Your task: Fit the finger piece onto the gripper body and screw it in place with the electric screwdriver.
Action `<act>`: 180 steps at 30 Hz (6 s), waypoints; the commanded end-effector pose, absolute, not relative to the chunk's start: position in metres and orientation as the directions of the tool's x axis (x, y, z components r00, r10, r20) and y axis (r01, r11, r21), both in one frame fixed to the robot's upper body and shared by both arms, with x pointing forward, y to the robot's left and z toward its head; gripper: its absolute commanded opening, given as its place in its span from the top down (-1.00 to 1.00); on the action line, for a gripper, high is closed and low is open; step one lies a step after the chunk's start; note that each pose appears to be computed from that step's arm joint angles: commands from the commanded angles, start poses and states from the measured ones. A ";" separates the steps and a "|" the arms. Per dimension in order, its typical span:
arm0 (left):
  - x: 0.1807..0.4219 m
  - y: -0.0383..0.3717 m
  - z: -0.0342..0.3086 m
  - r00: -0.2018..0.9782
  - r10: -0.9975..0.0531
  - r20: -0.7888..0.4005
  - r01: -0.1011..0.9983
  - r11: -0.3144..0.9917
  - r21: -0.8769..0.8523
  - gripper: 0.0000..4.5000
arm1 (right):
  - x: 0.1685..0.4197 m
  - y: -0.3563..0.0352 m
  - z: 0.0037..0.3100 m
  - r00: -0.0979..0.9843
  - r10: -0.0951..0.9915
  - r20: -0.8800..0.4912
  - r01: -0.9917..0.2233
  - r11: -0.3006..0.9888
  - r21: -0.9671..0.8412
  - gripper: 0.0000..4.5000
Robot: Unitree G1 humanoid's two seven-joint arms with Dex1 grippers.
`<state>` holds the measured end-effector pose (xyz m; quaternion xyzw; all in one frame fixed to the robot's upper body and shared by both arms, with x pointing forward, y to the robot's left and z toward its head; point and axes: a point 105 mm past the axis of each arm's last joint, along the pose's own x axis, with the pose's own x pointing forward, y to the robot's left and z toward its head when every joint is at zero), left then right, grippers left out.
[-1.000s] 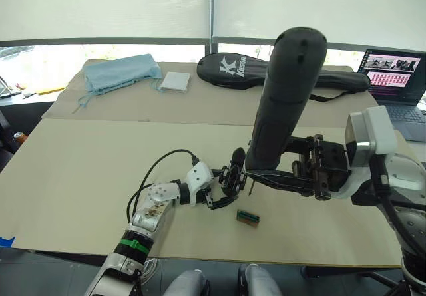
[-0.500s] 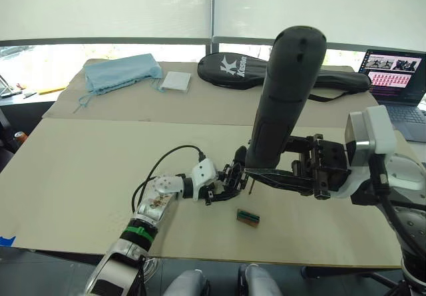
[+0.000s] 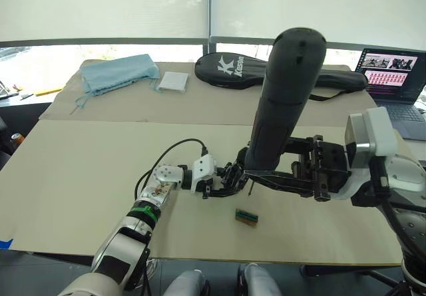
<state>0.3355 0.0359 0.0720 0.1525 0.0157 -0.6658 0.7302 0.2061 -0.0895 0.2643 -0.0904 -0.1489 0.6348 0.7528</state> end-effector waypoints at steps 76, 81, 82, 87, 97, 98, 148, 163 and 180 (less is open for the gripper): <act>0.306 0.039 0.037 0.237 -0.925 -0.296 0.971 0.232 0.051 0.00 | 0.248 -0.042 0.284 0.113 0.980 0.162 -0.905 0.169 -0.390 0.15; 0.306 0.039 0.037 0.236 -0.924 -0.301 0.972 0.231 0.054 0.00 | 0.246 -0.037 0.283 0.100 0.980 0.174 -0.909 0.161 -0.384 0.15; 0.306 0.038 0.037 0.237 -0.924 -0.301 0.971 0.231 0.055 0.00 | 0.246 -0.036 0.283 0.099 0.980 0.175 -0.909 0.160 -0.384 0.15; 0.306 0.037 0.037 0.238 -0.924 -0.300 0.971 0.231 0.058 0.00 | 0.249 -0.035 0.280 0.100 0.981 0.165 -0.909 0.157 -0.385 0.15; 0.306 0.037 0.039 0.246 -0.925 -0.289 0.969 0.238 0.061 0.00 | 0.251 -0.037 0.272 0.107 0.985 0.134 -0.905 0.152 -0.398 0.15; 0.306 0.037 0.040 0.249 -0.925 -0.288 0.968 0.241 0.063 0.00 | 0.251 -0.037 0.271 0.107 0.985 0.132 -0.904 0.151 -0.399 0.15; 0.304 0.039 0.032 0.255 -0.914 -0.315 0.965 0.259 0.030 0.00 | 0.261 -0.037 0.256 0.171 0.980 0.105 -0.884 0.199 -0.423 0.15; 0.305 0.039 0.033 0.258 -0.913 -0.315 0.965 0.262 0.031 0.00 | 0.258 -0.035 0.249 0.153 0.984 0.088 -0.904 0.175 -0.389 0.15; 0.305 0.038 0.033 0.255 -0.914 -0.316 0.966 0.258 0.033 0.00 | 0.255 -0.034 0.251 0.140 0.984 0.112 -0.915 0.172 -0.364 0.15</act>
